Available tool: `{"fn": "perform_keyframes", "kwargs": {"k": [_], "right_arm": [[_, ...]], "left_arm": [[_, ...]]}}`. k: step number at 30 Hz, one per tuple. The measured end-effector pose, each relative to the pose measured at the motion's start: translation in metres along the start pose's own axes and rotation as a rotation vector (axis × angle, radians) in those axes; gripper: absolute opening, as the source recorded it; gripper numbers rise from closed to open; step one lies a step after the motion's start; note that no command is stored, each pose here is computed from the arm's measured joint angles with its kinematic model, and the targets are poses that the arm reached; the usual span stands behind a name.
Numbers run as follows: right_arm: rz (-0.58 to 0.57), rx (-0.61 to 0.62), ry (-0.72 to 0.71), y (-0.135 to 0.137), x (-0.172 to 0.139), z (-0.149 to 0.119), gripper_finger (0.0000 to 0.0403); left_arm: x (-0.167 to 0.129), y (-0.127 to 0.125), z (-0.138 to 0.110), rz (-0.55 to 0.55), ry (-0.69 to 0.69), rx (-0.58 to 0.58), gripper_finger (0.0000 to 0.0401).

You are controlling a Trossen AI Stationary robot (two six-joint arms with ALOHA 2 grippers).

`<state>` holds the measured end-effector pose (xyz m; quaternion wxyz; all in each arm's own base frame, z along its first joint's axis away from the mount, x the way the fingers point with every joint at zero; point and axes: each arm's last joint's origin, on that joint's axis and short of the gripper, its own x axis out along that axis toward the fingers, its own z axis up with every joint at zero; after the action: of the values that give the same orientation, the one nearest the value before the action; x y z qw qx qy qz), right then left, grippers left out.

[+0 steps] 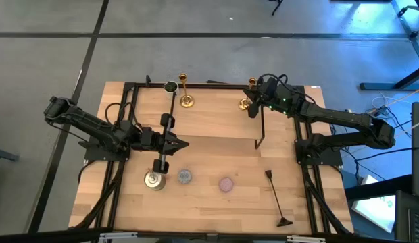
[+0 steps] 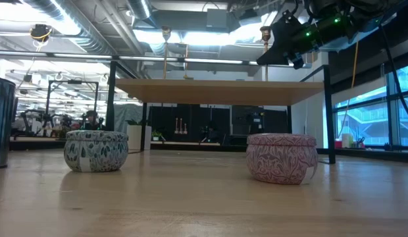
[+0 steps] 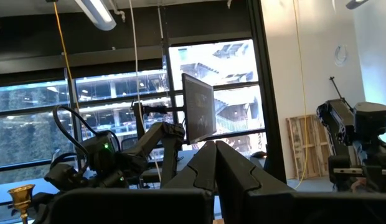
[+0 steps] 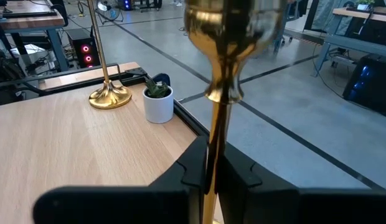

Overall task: Pick & Place candle stick holders
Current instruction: Put the gold candle holder on the shelf

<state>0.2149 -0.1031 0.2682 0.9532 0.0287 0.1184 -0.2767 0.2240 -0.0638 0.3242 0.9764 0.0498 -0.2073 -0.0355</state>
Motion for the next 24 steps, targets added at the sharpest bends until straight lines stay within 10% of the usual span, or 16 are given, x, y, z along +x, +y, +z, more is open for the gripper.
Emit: {"fn": "perform_keyframes", "kwargs": {"k": [24], "right_arm": [[0.001, -0.005, 0.015, 0.0, 0.0001, -0.0015, 0.003]], "left_arm": [[0.0, 0.0, 0.0, -0.001, 0.0, -0.004, 0.0001]]}}
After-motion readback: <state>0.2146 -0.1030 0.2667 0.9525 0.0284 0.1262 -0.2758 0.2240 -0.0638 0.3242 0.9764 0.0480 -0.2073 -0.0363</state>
